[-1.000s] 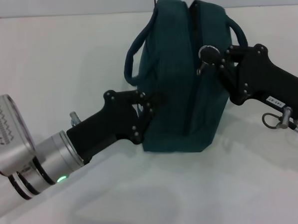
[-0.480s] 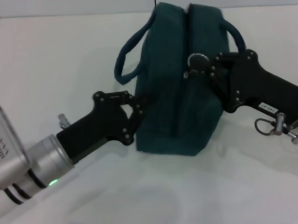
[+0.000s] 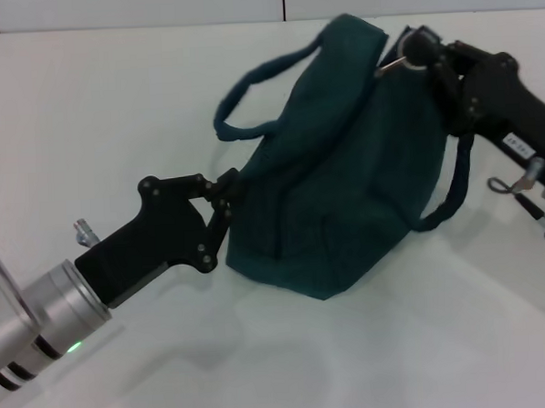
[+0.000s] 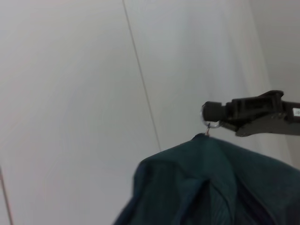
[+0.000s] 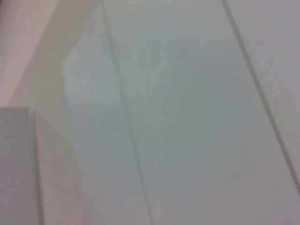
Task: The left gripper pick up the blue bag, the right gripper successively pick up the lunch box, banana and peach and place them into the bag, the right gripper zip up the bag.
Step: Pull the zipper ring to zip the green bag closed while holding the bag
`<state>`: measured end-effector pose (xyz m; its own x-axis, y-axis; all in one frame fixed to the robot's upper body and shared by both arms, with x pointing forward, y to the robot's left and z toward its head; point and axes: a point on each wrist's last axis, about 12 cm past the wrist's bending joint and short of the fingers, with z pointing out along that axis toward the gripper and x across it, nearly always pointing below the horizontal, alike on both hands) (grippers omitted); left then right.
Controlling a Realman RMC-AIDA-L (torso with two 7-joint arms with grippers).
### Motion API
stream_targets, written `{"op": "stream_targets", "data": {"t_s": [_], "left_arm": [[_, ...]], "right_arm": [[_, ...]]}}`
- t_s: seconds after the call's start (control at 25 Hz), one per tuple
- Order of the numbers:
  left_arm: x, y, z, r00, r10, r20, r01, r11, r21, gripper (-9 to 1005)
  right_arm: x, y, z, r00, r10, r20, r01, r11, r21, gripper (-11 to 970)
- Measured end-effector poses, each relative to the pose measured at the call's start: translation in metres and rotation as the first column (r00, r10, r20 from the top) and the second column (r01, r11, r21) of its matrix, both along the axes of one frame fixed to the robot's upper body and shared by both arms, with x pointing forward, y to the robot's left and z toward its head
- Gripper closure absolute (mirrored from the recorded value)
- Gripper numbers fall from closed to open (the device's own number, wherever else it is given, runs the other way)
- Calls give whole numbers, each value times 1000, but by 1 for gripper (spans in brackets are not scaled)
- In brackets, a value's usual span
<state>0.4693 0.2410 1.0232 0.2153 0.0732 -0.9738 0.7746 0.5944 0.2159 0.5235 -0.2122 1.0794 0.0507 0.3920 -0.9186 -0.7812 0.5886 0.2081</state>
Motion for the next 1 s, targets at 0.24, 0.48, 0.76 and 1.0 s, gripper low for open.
{"op": "stream_targets", "data": {"t_s": [0.24, 0.48, 0.76, 1.0], "left_arm": [[-1, 6, -1, 1000, 24, -6, -24, 1000, 7, 872], [-3, 4, -1, 999, 41, 4, -41, 999, -9, 850], [-11, 5, 9, 1000, 8, 27, -5, 993, -114, 825], [-4, 6, 24, 996, -79, -47, 64, 963, -264, 781]], "right_arm": [[-2, -13, -5, 996, -52, -72, 57, 996, 62, 942], [-4, -14, -8, 995, -45, -91, 51, 997, 63, 942], [-4, -13, -8, 995, -38, -94, 44, 997, 63, 941], [-4, -13, -8, 995, -39, -95, 45, 997, 62, 939]]}}
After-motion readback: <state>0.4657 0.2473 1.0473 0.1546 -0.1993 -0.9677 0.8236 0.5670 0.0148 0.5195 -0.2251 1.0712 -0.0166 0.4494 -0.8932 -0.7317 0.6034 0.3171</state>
